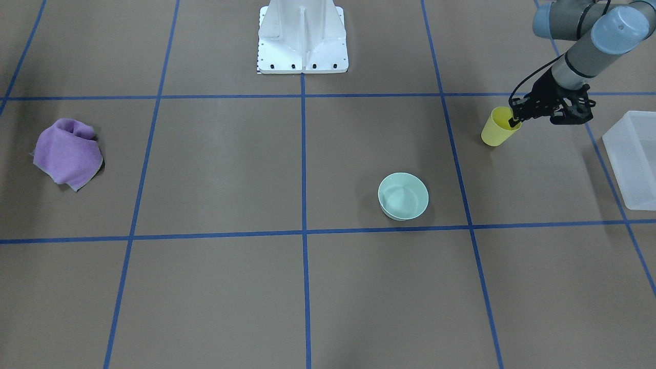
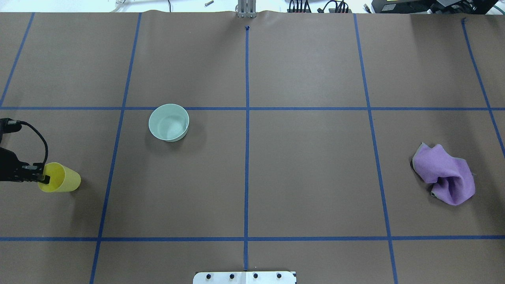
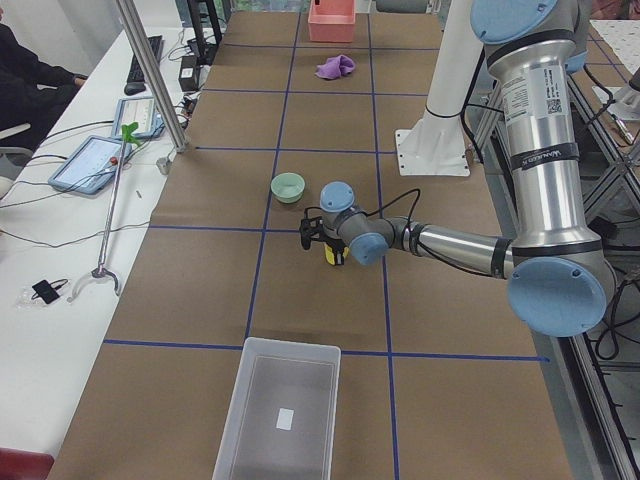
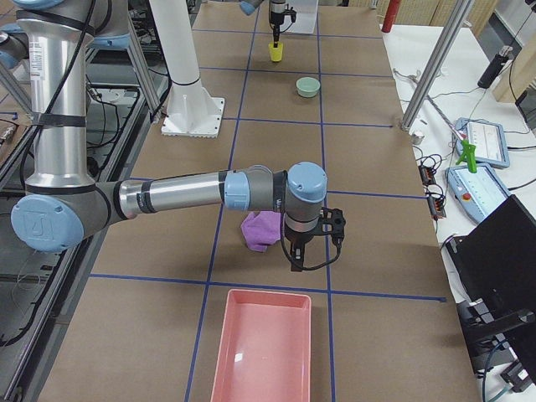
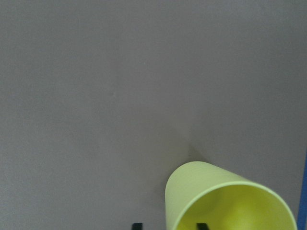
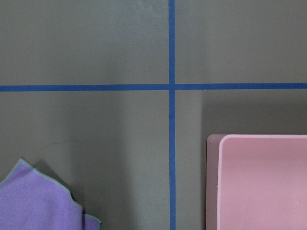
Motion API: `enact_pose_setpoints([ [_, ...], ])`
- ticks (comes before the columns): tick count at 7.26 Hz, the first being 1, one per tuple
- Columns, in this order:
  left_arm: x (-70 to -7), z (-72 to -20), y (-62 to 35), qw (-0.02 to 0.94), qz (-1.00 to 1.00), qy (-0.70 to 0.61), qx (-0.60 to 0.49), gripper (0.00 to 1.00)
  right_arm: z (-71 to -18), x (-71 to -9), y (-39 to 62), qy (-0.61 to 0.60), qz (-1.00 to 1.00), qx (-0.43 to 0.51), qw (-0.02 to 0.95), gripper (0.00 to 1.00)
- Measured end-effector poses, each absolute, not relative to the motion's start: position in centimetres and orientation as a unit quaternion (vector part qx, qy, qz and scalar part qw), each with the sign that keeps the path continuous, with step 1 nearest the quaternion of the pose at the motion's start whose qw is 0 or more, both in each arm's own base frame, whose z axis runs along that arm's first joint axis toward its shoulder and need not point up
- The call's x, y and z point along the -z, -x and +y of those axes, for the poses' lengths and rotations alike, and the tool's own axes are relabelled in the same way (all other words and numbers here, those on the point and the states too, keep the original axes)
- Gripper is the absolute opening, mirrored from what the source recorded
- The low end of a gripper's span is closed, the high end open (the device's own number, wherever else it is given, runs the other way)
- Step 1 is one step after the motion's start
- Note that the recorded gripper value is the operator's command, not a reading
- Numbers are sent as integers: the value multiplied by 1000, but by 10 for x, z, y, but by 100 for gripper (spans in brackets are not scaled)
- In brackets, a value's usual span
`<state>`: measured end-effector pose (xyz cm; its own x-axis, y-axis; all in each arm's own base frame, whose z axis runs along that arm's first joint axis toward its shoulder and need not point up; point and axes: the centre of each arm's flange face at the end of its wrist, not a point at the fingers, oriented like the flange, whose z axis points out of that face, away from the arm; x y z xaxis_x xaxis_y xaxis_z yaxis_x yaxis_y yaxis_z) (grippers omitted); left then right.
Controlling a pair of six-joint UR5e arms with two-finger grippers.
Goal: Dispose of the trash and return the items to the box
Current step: 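Lift the yellow cup with the left gripper over the clear bin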
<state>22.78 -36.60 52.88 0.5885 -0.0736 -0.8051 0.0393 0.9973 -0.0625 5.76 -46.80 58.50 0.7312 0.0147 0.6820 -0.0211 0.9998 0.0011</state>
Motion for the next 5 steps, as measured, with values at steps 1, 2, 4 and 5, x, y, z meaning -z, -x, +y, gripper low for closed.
enact_pose_setpoints([
  [1, -512, -368, -213, 882, 469, 14, 37, 0, -470, -583, -57, -6, -367, -8, 930, 100],
  [2, -501, -377, -188, 872, 486, 12, 52, 0, -471, -582, -56, -7, -366, -7, 930, 100],
  [4, -510, -395, -144, 869, 491, -6, 69, 0, -472, -581, -52, -6, -365, -3, 931, 100],
  [5, -528, -404, -120, 878, 474, -20, 56, 0, -473, -580, -50, -6, -365, 0, 931, 100],
])
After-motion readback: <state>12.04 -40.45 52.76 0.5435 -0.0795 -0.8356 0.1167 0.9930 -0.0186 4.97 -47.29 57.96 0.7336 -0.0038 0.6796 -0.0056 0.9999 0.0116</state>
